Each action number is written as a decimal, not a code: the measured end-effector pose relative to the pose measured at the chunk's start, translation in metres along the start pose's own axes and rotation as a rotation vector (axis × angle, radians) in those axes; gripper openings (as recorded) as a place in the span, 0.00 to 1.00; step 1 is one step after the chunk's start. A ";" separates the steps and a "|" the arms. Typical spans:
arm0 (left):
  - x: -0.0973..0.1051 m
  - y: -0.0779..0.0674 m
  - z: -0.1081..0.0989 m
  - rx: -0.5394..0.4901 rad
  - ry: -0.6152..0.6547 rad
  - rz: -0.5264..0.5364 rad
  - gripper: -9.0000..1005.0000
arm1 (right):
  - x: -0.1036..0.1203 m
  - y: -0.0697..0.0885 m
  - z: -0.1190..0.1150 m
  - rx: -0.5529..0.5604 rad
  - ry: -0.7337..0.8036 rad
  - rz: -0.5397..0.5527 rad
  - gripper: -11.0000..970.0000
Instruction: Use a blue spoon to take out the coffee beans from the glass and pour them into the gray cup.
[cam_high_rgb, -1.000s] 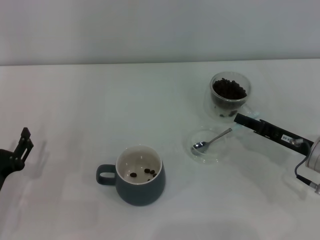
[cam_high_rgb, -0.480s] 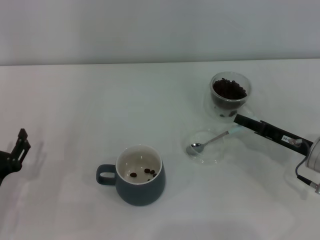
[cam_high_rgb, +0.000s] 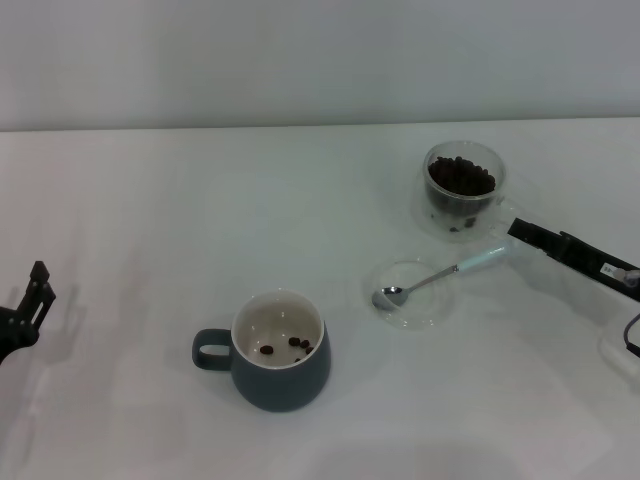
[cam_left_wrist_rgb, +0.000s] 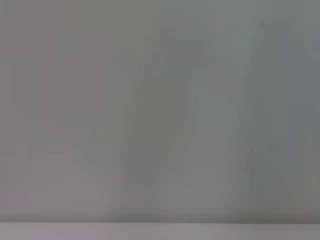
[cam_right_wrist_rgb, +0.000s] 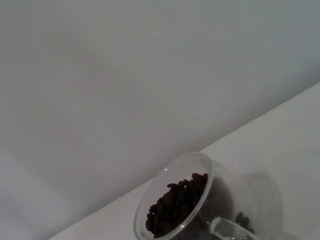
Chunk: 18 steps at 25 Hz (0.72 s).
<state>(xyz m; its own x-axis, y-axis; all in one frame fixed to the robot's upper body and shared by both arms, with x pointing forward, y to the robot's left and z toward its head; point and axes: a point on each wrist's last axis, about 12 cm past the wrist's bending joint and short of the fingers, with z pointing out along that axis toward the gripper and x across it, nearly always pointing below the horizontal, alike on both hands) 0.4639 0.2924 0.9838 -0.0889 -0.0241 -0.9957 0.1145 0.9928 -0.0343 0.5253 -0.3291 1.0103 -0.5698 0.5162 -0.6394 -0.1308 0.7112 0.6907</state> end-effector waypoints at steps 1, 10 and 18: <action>0.000 0.000 0.000 0.000 0.000 0.000 0.77 | 0.000 -0.001 -0.001 0.003 -0.002 0.003 0.37; 0.000 0.000 0.000 0.000 0.000 0.000 0.77 | -0.005 -0.008 -0.023 -0.022 -0.108 0.006 0.37; 0.000 0.001 0.000 0.000 -0.001 0.003 0.77 | -0.009 -0.008 -0.053 0.013 -0.380 -0.531 0.38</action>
<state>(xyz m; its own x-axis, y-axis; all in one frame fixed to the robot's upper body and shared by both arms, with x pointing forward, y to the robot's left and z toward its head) 0.4645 0.2930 0.9841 -0.0878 -0.0217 -0.9959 0.1150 0.9929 -0.0317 0.4884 -0.3653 1.0288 -0.1036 0.2236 -0.9692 -0.3043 0.9205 0.2449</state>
